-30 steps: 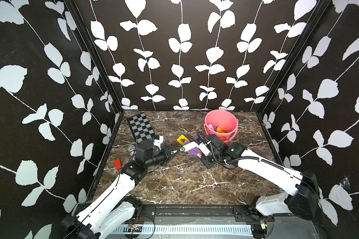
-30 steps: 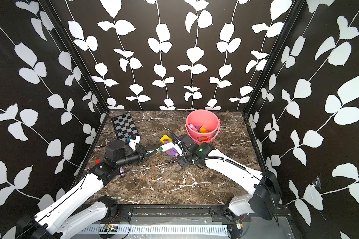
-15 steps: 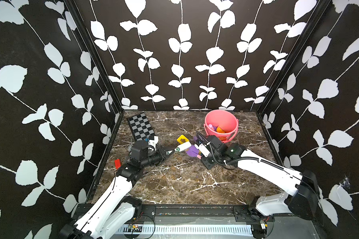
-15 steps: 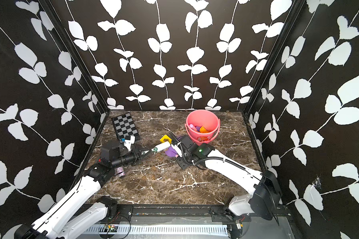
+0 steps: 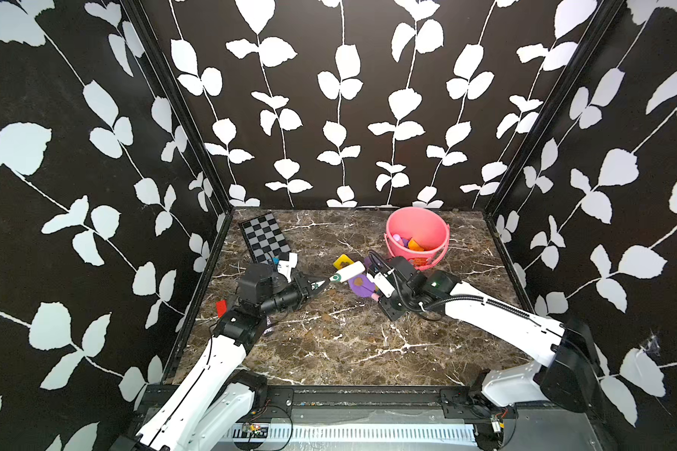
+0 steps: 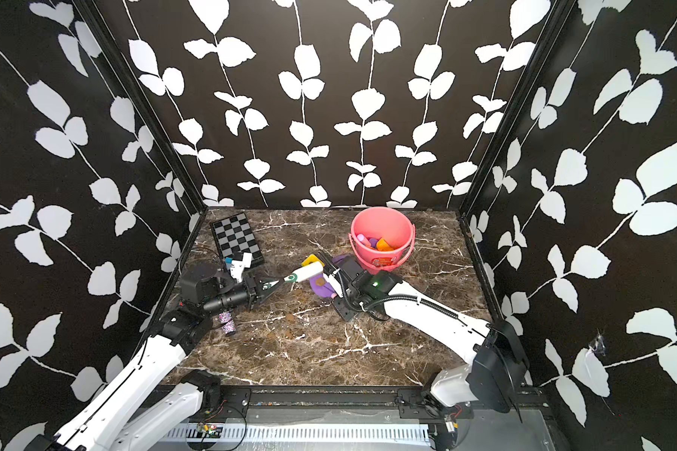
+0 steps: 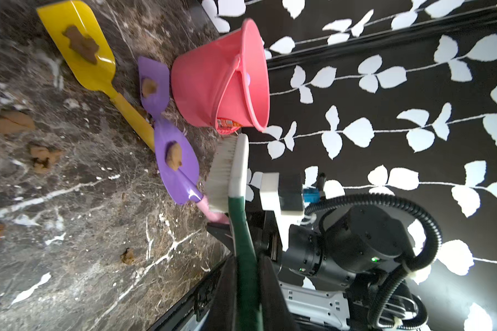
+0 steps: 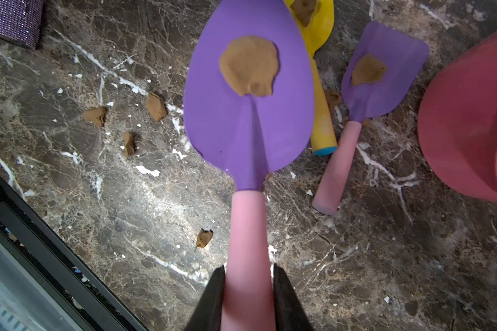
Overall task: Brush the soil off the hand trowel and place it into the bucket
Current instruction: Brush off the soil from the hand trowel.
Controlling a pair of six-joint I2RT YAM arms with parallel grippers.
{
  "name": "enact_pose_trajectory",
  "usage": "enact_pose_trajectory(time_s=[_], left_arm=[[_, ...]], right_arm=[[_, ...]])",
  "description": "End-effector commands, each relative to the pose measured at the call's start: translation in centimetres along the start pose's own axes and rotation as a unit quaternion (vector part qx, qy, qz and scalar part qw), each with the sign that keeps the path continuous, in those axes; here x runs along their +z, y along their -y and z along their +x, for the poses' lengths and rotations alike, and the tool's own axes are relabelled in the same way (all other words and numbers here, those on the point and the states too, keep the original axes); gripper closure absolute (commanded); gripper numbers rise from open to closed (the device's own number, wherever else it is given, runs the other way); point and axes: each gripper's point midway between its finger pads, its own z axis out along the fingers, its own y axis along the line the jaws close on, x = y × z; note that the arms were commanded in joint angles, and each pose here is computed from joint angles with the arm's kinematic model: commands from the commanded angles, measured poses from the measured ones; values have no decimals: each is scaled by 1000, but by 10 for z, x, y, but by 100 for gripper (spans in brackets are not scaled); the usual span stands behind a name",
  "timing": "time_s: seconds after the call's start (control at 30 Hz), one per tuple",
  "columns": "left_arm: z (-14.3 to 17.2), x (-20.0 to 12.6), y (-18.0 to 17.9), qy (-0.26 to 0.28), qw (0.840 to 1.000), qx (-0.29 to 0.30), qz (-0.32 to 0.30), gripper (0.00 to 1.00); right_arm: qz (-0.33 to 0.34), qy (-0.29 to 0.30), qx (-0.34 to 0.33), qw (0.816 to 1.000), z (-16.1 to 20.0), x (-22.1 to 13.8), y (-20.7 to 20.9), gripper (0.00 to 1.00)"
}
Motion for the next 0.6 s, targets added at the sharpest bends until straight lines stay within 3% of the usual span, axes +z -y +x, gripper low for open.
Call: enact_pose_trajectory(time_s=[0.0, 0.1, 0.3, 0.57], left_arm=[[14, 15, 2, -30, 999, 7, 21, 100], [21, 25, -15, -46, 999, -6, 2, 100], [11, 23, -56, -15, 998, -29, -55, 100], [-29, -18, -65, 62, 995, -60, -57, 100]], right_arm=[[-17, 35, -4, 999, -25, -4, -12, 100], [-18, 41, -3, 999, -29, -6, -13, 100], [-13, 49, 0, 999, -28, -12, -11, 100], [4, 40, -1, 999, -13, -16, -4, 100]])
